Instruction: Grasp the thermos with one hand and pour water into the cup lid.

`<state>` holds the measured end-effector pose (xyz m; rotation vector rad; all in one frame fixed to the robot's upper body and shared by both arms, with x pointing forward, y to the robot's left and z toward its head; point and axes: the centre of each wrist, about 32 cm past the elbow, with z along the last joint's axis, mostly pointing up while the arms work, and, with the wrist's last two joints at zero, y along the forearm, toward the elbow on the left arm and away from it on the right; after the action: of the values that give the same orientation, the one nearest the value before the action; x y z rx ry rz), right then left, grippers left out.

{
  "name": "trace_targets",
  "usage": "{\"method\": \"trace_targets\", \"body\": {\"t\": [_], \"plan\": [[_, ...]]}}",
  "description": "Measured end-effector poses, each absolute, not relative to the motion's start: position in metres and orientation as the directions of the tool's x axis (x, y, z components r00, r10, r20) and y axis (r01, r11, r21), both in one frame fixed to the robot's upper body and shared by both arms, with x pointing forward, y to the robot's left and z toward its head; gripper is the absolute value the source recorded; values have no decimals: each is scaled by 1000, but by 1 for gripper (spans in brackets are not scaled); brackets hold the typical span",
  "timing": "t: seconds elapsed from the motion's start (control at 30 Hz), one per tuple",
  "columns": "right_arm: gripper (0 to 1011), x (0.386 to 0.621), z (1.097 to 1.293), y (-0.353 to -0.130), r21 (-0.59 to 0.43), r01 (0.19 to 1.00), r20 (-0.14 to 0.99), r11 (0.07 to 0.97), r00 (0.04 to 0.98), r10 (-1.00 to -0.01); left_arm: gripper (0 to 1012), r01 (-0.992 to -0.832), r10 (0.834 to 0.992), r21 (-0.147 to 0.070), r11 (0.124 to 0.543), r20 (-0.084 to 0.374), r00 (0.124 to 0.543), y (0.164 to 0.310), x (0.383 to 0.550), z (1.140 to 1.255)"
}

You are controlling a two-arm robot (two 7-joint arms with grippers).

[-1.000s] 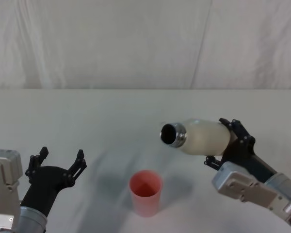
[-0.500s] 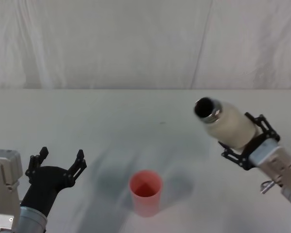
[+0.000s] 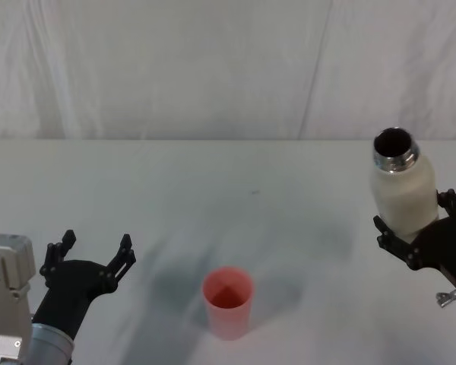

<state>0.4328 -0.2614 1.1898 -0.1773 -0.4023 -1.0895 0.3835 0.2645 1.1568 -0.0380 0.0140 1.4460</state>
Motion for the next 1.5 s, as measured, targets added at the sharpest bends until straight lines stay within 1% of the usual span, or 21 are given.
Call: {"method": "trace_targets", "body": {"t": [0.37,0.6,0.87,1.03,1.23,1.5], "plan": [[950,428,1182,-261,57,887,278,458,427,-861,1001,-992,992,-18,124,-33,124,265,384,1157],[950,425,1176,-265,67,890,180,451,434,-883,1001,-992,992,-18,124,-33,124,265,384,1157],[950,425,1174,-266,76,888,123,454,443,-888,1001,-992,992,-18,124,-33,124,265,384,1157],[950,427,1173,-266,63,889,101,453,446,-889,1001,-992,992,-18,124,-33,124,265,384,1157],[950,434,1173,-263,23,891,96,453,449,-888,1001,-992,992,-18,124,-33,124,265,384,1157],[950,458,1167,-260,-9,876,55,481,481,-875,1001,-992,992,-18,124,-33,124,265,384,1157]]}}
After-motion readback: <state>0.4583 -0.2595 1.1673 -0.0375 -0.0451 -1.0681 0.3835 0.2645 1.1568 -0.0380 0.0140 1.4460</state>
